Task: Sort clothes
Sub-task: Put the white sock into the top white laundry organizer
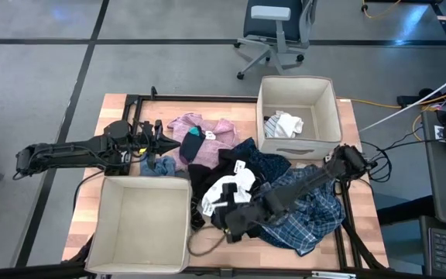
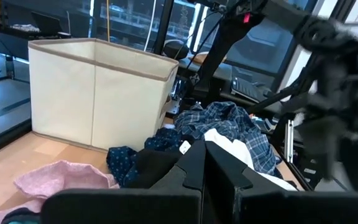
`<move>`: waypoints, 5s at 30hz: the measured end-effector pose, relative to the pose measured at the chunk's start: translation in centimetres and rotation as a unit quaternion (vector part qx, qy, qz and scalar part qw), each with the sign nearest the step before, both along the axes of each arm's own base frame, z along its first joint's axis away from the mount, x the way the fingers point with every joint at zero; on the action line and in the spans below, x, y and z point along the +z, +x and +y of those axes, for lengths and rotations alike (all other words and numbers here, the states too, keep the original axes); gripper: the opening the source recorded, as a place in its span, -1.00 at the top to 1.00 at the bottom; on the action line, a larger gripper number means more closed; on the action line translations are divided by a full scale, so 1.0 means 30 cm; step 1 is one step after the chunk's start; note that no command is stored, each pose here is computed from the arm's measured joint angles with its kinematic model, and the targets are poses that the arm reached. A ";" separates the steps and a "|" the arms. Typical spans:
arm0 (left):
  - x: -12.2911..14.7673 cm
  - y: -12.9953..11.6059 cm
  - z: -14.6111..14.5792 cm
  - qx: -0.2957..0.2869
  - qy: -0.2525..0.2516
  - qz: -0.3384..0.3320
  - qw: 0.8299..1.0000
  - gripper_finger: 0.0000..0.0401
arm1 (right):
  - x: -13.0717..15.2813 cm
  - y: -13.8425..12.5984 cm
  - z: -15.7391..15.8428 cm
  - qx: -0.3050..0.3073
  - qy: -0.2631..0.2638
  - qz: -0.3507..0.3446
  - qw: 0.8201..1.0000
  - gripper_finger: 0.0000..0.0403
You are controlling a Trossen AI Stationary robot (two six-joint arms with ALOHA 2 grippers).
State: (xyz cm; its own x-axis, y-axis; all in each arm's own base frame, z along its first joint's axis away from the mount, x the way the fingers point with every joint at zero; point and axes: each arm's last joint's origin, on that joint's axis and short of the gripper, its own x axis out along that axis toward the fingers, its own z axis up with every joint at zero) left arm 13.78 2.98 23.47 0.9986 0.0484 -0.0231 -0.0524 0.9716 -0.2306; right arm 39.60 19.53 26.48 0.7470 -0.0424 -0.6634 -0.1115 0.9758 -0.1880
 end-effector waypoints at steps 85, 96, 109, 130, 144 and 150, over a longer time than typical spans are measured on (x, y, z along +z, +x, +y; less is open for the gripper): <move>0.003 0.000 0.003 0.014 -0.025 -0.006 1.000 0.99 | 0.431 -0.915 -0.677 -0.460 -0.156 -0.063 0.872 0.94; 0.002 0.000 0.003 0.014 -0.012 -0.004 1.000 0.99 | 0.330 -0.924 -0.741 -0.557 -0.226 -0.063 0.797 0.96; 0.000 0.000 0.003 0.014 -0.007 0.000 1.000 0.99 | 0.309 -0.866 -0.886 -0.590 -0.195 0.031 0.783 0.93; 0.000 0.000 0.003 0.014 -0.011 -0.001 1.000 0.99 | 0.318 -0.812 -0.908 -0.464 0.068 -0.002 0.884 -0.09; 0.001 0.000 0.003 0.014 -0.012 -0.002 1.000 0.99 | 0.290 -0.536 -0.653 -0.153 0.063 -0.041 0.985 -0.16; 0.001 0.000 0.003 0.014 -0.011 -0.001 1.000 0.99 | 0.168 -0.414 -0.540 -0.089 0.039 0.034 0.995 -0.16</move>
